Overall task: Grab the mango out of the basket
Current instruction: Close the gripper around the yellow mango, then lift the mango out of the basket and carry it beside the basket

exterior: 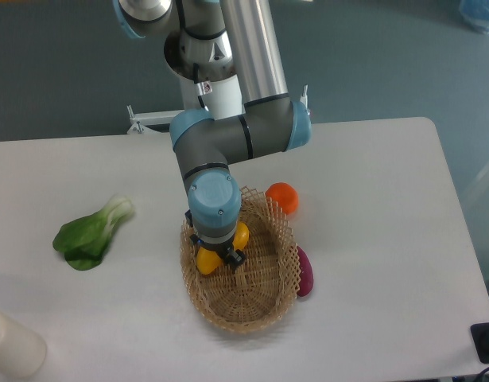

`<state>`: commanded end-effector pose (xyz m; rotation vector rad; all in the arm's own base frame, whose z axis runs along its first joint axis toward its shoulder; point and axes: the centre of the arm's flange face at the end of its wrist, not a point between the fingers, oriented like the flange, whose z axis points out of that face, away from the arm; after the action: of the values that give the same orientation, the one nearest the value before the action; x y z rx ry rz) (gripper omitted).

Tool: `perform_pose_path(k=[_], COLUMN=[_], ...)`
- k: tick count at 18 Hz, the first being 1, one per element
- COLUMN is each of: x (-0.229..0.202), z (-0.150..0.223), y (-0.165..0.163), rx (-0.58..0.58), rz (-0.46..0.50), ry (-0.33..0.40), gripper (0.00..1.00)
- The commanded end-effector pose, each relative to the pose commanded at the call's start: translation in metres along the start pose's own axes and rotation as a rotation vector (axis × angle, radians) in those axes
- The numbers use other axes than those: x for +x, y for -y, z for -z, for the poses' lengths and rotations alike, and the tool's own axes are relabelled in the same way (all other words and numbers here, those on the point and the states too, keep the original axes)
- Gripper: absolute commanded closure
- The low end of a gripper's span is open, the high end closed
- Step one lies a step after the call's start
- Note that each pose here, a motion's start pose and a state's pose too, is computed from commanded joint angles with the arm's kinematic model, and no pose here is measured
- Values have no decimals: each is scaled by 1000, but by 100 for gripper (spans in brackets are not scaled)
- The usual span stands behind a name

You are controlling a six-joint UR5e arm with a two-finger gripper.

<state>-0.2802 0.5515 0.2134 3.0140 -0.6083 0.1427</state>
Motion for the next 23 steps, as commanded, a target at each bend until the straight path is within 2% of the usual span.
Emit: perform_pose_path(k=[8, 11, 15, 18, 23], x=[-20, -31, -47, -70, -96], z=[40, 59, 77, 96, 108], y=[-7, -28, -58, -83, -139], rx=[41, 59, 64, 75, 71], rz=[13, 47, 29, 63, 19], ry=[52, 76, 108, 143, 166], gripper=[59, 59, 58, 58, 57])
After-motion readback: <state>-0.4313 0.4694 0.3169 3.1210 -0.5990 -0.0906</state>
